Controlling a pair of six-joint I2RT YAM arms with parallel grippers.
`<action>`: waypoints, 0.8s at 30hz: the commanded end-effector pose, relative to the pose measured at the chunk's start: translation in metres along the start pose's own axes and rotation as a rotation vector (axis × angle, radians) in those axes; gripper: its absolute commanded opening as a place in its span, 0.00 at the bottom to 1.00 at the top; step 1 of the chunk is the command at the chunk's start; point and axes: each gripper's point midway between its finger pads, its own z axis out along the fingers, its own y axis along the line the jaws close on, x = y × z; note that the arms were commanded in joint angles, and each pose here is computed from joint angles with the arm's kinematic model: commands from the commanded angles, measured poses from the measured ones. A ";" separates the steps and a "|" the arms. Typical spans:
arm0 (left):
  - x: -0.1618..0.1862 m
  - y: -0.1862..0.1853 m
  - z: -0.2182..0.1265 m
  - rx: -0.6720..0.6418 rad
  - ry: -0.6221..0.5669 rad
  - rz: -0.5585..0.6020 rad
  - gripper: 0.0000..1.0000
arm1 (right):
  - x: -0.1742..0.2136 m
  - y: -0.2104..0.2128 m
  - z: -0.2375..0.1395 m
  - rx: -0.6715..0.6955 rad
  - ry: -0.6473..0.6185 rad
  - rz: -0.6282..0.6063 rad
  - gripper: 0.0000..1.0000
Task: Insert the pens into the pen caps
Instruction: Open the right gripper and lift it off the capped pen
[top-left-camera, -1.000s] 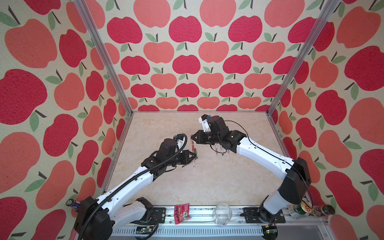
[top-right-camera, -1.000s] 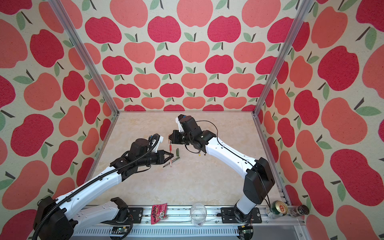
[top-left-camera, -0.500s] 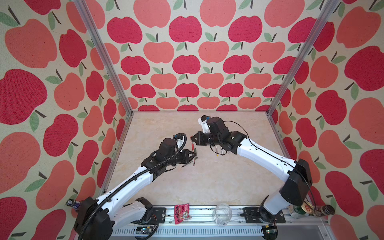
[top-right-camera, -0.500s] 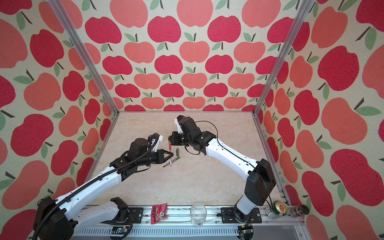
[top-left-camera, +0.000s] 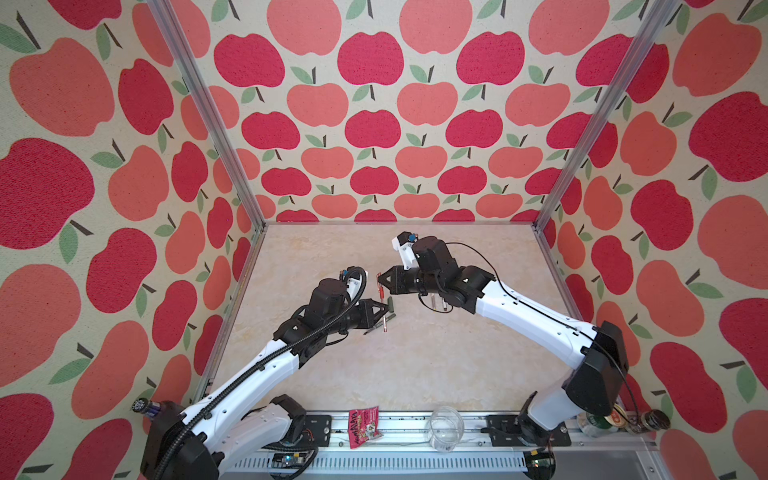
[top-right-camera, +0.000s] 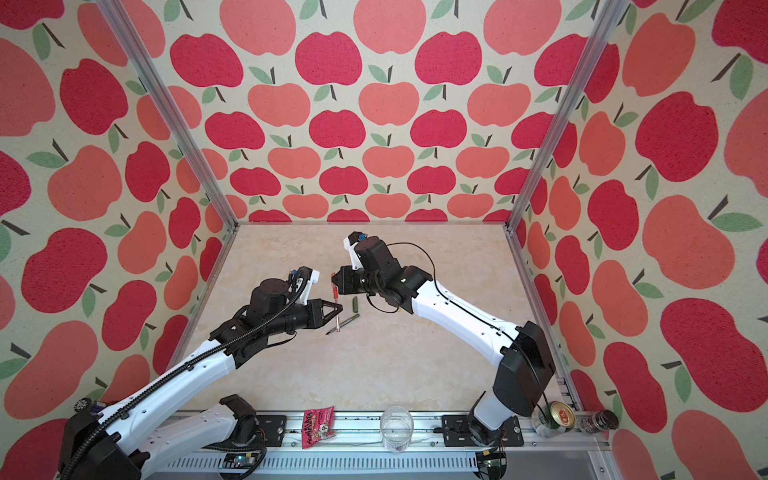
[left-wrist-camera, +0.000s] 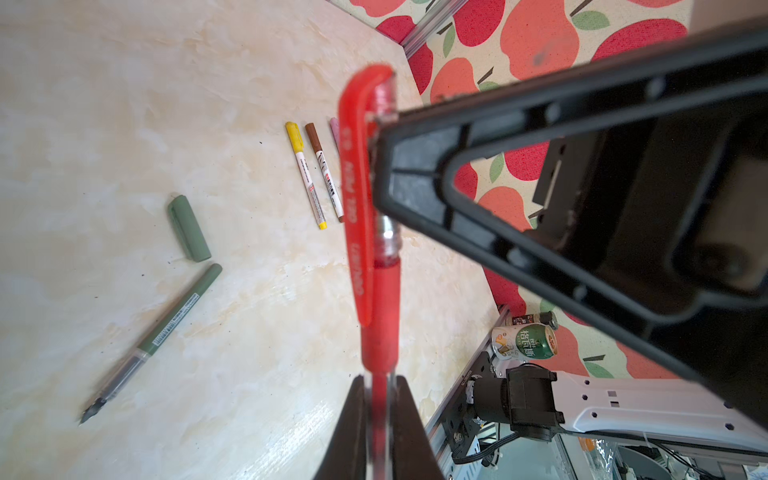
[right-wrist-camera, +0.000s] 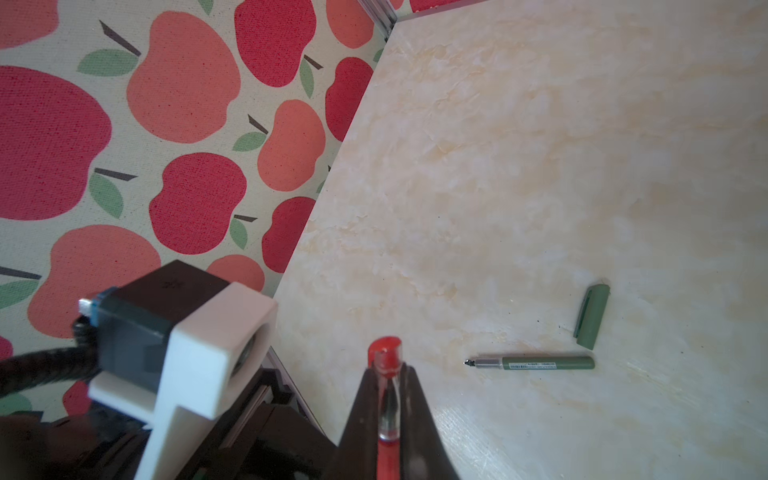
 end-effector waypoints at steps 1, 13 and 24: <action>-0.020 -0.009 -0.011 0.024 -0.092 0.055 0.09 | 0.019 0.005 -0.003 -0.020 0.053 -0.027 0.01; 0.002 -0.014 -0.023 0.102 0.002 0.133 0.08 | -0.016 0.035 -0.058 -0.219 -0.057 -0.087 0.45; 0.018 -0.048 -0.038 0.281 0.116 0.195 0.08 | -0.013 0.045 -0.101 -0.412 0.000 -0.182 0.60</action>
